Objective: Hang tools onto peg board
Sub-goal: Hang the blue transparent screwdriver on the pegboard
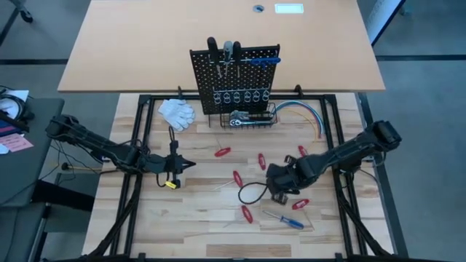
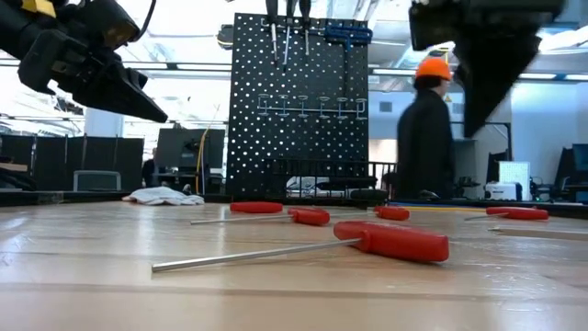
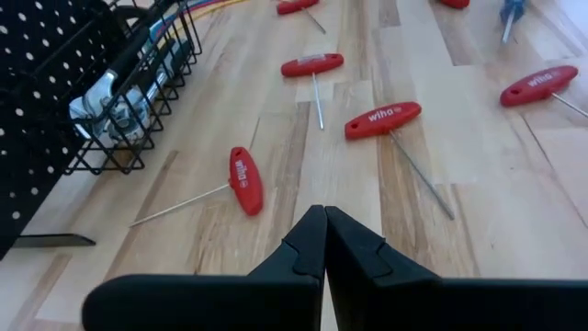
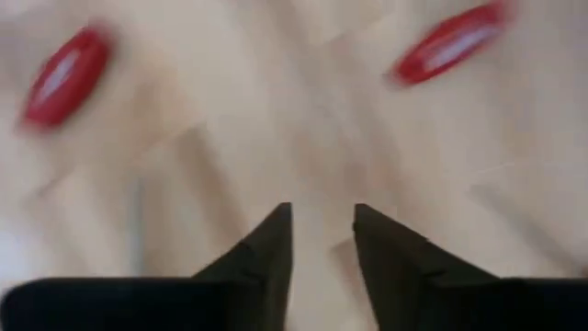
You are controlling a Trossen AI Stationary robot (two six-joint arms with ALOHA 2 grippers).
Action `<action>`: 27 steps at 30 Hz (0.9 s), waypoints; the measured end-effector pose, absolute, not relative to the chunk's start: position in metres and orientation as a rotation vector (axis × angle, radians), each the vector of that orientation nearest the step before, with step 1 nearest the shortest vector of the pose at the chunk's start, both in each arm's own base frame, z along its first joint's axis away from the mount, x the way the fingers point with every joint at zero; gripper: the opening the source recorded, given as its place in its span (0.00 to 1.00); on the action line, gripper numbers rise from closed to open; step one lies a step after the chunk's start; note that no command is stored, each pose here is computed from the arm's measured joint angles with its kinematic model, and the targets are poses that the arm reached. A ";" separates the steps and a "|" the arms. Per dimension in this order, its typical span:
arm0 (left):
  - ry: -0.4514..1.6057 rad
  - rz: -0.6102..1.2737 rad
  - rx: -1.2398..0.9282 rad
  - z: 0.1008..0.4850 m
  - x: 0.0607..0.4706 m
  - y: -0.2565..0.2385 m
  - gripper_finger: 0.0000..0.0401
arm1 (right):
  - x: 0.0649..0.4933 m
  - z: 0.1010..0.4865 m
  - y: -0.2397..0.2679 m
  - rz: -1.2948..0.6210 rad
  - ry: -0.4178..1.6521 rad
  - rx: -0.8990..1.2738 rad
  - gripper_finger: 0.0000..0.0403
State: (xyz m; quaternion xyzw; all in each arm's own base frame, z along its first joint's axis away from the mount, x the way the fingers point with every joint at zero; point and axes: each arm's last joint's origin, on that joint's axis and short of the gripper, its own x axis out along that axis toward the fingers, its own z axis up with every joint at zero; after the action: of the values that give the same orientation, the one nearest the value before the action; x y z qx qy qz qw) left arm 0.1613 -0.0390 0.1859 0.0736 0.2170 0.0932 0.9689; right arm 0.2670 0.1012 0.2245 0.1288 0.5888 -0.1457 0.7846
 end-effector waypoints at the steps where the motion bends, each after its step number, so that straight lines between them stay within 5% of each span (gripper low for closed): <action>1: 0.437 0.189 0.148 0.186 0.161 -0.039 0.00 | 0.267 0.222 0.105 -0.253 1.289 0.287 0.35; 7: 0.439 0.183 0.193 0.186 0.161 -0.039 0.00 | 0.280 0.206 0.141 0.072 1.225 0.226 0.52; 16: 0.343 0.165 0.368 0.198 0.167 -0.035 0.00 | 0.310 0.159 0.168 0.009 1.344 0.286 0.58; 22: 0.330 0.124 0.378 0.199 0.170 -0.032 0.00 | 0.332 0.145 0.180 -0.011 1.435 0.310 0.53; 27: 0.325 0.096 0.359 0.199 0.170 -0.031 0.00 | 0.339 0.140 0.187 -0.053 1.510 0.267 0.36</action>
State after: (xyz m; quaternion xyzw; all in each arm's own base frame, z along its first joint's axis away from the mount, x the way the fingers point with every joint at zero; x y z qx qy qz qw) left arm 0.1701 -0.0313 0.1990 0.1776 0.1609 0.0476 0.9697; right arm 0.3395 0.1868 0.1396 0.1207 0.6829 -0.0239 0.7201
